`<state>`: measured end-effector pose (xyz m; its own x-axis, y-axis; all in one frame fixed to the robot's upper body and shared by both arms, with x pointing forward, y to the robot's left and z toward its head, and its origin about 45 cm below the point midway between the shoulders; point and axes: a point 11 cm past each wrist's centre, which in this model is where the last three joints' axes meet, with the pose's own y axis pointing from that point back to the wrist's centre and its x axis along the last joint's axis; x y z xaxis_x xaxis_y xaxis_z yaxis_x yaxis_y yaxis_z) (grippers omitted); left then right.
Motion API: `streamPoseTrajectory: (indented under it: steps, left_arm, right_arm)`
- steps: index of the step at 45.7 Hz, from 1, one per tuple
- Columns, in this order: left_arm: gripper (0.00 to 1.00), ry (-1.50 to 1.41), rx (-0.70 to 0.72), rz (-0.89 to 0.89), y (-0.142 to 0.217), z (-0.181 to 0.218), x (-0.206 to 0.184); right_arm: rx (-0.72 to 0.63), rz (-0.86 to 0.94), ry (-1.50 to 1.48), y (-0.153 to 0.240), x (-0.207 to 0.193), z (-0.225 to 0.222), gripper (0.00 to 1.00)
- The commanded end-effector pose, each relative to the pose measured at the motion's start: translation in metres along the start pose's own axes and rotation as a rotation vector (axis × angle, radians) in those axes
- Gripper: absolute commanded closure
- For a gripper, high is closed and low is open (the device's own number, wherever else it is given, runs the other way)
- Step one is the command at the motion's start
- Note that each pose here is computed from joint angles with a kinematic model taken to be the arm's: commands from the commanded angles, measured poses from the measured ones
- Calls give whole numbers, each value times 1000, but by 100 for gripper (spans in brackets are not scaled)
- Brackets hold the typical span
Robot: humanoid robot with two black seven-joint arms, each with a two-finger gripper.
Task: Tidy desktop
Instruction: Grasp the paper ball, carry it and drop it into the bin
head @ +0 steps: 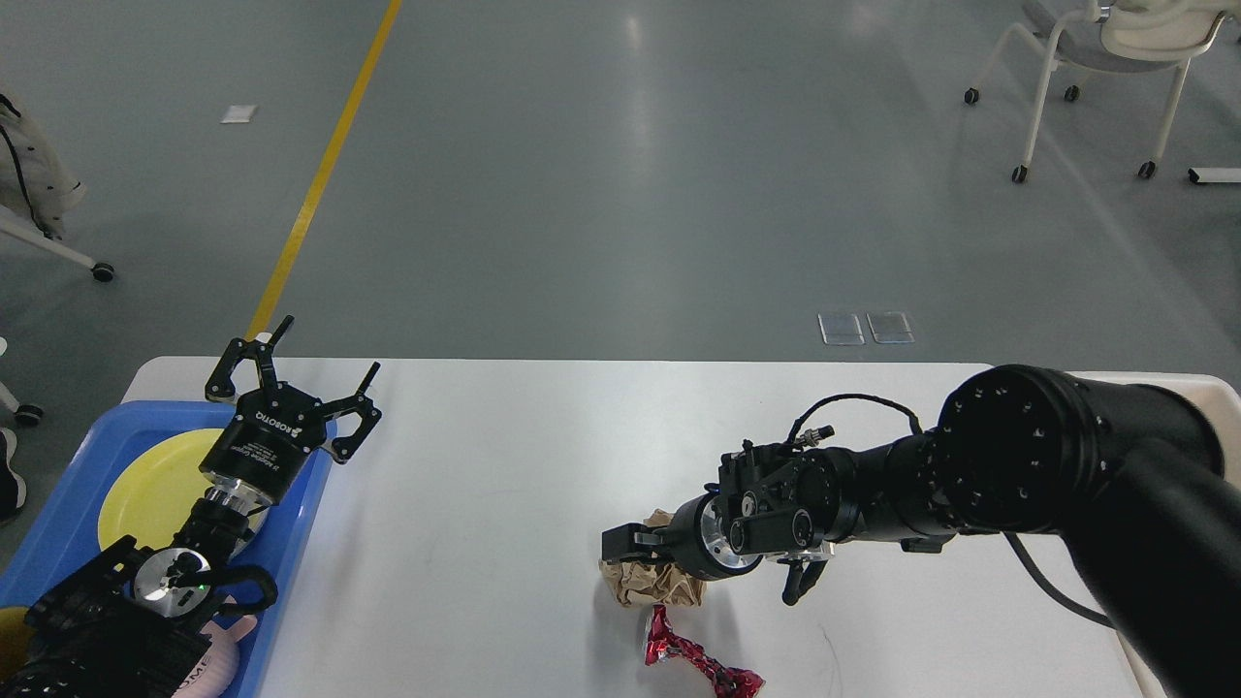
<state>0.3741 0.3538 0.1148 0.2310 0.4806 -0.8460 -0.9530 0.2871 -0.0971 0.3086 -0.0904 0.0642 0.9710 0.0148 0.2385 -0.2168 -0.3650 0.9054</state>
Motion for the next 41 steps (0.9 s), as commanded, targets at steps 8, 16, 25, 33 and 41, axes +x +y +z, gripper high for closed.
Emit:
streamPoseTrajectory:
  steps: [8,16,25,33,41]
  left_arm:
    - [1,0,0,0,0,0,0]
    - [1,0,0,0,0,0,0]
    - [1,0,0,0,0,0,0]
    - [1,0,0,0,0,0,0]
    - [1,0,-1,0,0,0,0]
  right_arm:
    - [-25,36,-6,-7,-1,10,1]
    - [-40,48,7,-12,-5,17,55]
    - [-41,57,7,-11,-3,17,100]
    - [-38,68,25,-6,6,10,100]
    - [-47,29,45,8,8,6,100]
